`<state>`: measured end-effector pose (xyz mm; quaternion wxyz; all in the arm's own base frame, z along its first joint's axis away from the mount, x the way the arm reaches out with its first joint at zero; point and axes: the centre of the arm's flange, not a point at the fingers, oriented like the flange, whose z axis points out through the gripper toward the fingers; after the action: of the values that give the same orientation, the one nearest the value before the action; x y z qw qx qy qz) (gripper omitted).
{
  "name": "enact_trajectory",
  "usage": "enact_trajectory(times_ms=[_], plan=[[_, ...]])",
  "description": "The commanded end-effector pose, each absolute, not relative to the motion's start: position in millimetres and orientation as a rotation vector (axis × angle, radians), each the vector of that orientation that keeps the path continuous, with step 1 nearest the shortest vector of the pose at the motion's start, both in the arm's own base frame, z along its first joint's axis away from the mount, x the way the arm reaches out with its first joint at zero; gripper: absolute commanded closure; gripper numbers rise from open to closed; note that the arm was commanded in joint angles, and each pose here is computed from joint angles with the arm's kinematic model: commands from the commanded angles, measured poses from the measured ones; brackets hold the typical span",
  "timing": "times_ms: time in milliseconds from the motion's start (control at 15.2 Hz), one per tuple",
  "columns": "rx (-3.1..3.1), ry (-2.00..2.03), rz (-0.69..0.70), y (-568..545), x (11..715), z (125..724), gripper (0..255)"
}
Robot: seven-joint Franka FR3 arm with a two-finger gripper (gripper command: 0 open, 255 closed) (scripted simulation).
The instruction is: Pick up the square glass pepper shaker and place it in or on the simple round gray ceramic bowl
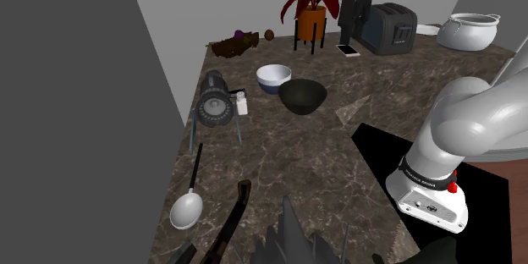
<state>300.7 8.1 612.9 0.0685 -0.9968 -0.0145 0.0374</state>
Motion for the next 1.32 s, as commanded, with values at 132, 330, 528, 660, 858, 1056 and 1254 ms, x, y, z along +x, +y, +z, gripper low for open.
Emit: enact_trajectory(times_ms=[132, 330, 528, 660, 858, 1056, 1254], plan=[[-3.012, -0.043, 0.108, 18, 321, 600, 0], [-3.028, -0.042, 0.100, 32, 353, 580, 0], [-3.043, -0.042, 0.093, 46, 384, 560, 0], [-3.054, -0.041, 0.088, 55, 405, 547, 0], [-3.069, -0.041, 0.080, 68, 436, 527, 0], [-3.084, -0.040, 0.072, 81, 468, 507, 0], [-3.100, -0.039, 0.065, 93, 499, 487, 0]])
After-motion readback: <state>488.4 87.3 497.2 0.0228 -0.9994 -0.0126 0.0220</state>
